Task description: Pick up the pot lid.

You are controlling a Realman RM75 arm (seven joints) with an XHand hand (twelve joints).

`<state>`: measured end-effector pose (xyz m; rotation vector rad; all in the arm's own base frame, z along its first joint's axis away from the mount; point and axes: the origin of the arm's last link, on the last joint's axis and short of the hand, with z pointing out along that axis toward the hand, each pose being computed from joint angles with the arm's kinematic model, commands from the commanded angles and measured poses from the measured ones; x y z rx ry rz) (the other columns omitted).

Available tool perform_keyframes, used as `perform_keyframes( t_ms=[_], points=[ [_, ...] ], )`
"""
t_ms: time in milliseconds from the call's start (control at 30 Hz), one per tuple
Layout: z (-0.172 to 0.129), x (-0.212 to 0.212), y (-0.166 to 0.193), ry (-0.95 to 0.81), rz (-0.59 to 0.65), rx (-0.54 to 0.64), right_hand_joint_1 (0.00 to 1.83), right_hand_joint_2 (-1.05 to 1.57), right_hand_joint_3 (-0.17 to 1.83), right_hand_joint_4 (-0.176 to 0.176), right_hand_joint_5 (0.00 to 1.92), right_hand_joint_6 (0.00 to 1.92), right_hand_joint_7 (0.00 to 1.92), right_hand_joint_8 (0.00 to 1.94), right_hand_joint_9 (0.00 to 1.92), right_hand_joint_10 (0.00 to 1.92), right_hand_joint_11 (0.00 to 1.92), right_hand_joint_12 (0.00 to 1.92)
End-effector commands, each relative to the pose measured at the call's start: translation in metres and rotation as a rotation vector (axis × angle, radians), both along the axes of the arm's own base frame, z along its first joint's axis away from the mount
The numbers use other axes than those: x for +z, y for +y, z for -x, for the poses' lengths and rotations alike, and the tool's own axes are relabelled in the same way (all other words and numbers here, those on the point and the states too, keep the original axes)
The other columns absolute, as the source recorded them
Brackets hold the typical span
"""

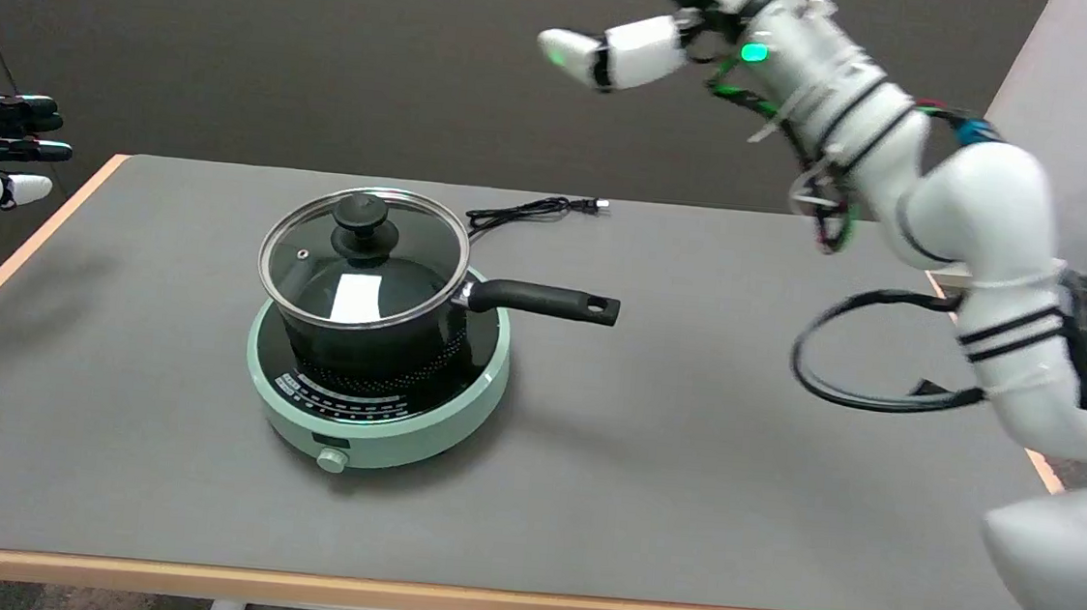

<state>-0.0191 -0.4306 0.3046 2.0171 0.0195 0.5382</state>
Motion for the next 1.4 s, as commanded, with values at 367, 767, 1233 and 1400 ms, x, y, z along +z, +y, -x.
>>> perform_keyframes(
  t_ms=[367, 767, 1233, 1400],
  points=[
    [0.005, -0.187, -0.009, 0.502, -0.280, 0.138, 0.64, 0.52, 0.85, 0.107, 0.47, 0.21, 0.57, 0.20, 0.60, 0.35, 0.30, 0.62],
    [0.024, -0.219, 0.012, 0.578, -0.411, 0.130, 0.65, 0.52, 0.86, 0.109, 0.45, 0.20, 0.57, 0.20, 0.61, 0.35, 0.33, 0.66],
    [0.041, -0.209, -0.039, 0.490, -0.360, -0.095, 0.74, 0.54, 0.93, 0.153, 0.50, 0.22, 0.66, 0.21, 0.67, 0.44, 0.40, 0.74],
    [0.044, -0.201, -0.056, 0.462, -0.353, -0.173, 0.75, 0.54, 0.94, 0.161, 0.50, 0.22, 0.66, 0.21, 0.67, 0.44, 0.40, 0.74]
  ],
)
